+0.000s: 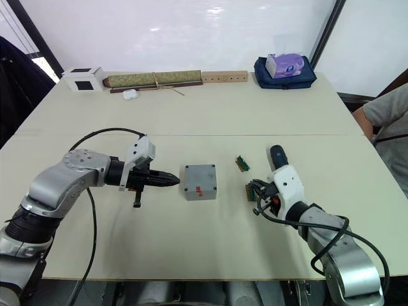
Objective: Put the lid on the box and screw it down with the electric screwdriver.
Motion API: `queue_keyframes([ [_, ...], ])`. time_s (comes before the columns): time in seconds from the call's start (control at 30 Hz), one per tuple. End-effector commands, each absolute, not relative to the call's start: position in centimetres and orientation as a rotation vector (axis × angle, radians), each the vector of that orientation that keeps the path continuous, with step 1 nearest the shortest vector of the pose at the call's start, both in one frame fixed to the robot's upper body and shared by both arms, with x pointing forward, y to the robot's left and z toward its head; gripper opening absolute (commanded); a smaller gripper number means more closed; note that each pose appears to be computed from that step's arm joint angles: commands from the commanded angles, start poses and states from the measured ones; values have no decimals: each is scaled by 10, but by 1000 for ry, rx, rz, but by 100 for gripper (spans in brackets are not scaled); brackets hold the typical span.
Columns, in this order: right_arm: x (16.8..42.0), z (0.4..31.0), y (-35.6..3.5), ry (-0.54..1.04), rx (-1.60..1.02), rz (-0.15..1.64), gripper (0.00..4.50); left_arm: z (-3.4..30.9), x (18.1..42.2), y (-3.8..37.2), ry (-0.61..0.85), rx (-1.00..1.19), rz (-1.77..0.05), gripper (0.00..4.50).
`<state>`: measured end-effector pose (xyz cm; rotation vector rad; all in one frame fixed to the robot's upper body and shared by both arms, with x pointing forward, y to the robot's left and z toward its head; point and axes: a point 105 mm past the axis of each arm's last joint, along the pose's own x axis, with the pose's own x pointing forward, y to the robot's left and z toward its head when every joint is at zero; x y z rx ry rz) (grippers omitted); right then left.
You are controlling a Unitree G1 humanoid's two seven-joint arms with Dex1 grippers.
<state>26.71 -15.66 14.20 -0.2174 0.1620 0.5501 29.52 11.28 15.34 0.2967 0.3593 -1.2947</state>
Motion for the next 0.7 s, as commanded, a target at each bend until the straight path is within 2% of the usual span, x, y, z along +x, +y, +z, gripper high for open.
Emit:
queue_keyframes([
  [0.03, 271, 178, -123, 24, -233, 671, 6, 170, 303, 126, 320, 311, -1241, 0],
  [0.13, 276, 183, -107, 5, -227, 730, 6, 169, 303, 130, 334, 312, -1231, 0],
  [0.37, 287, 173, -86, 22, -261, 811, 6, 177, 299, 133, 315, 278, -1195, 0],
  [0.7, 303, 158, -82, 52, -285, 791, 6, 179, 296, 128, 305, 217, -1182, 0],
])
